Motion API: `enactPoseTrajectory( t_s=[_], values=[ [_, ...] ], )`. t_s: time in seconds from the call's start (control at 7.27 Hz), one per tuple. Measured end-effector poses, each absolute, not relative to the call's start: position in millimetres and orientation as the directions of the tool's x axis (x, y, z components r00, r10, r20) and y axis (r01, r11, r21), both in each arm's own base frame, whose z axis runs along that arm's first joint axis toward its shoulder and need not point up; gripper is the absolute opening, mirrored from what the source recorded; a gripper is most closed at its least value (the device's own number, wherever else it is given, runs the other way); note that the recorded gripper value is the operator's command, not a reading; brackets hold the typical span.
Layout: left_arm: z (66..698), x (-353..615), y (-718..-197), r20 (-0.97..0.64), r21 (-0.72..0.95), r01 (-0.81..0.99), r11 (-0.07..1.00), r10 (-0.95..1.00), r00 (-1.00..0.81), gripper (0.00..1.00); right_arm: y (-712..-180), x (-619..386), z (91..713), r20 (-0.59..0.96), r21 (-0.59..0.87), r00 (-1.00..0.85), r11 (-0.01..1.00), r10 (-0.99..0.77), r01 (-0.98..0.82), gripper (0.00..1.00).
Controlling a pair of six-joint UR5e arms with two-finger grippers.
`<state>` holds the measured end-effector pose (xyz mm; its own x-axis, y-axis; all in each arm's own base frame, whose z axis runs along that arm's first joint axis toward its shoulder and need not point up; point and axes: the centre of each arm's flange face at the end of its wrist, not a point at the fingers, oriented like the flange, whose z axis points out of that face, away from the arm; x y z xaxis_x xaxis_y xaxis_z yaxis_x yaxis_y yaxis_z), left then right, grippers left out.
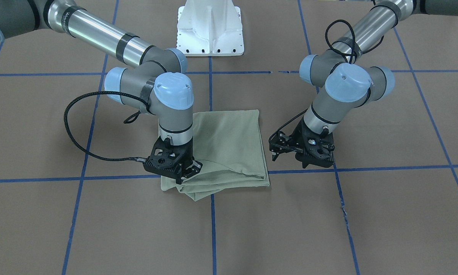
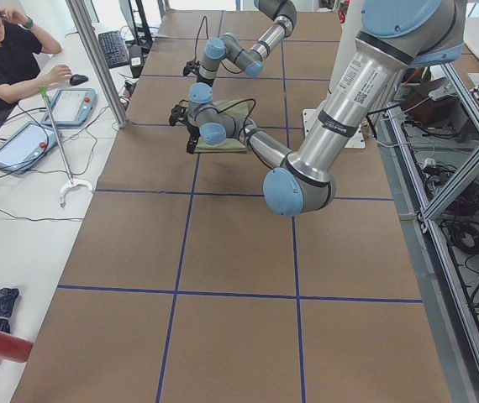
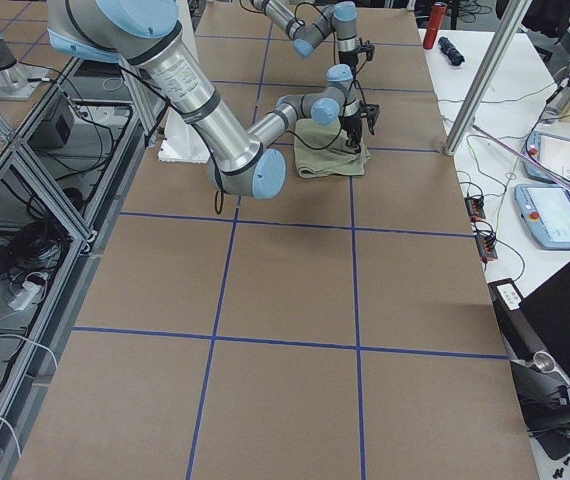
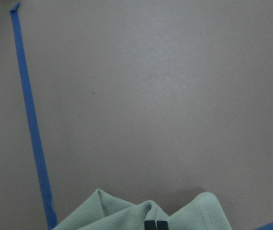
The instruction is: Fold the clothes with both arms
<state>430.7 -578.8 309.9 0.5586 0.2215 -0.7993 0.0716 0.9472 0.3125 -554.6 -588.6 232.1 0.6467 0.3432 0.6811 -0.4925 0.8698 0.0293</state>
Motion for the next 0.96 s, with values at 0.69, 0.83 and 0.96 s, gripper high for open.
enactPoseTrajectory(
  t_s=[0.69,0.83,0.96],
  values=[
    [301,427,-576,-0.805,0.318,0.078,0.945,0.226,0.548,1.00,-599,-562,231,0.636,0.124,0.727,0.895,0.260,-0.428,1.00],
    [300,418,-571,-0.808,0.323,0.076,0.943,0.233,0.542,1.00,-613,-544,228,0.626,0.111,0.748,0.925,0.219,-0.363,1.00],
    [304,400,-566,-0.807,0.326,0.072,0.943,0.238,0.540,1.00,-634,-511,227,0.621,0.092,0.766,0.955,0.167,-0.283,1.00]
  ],
)
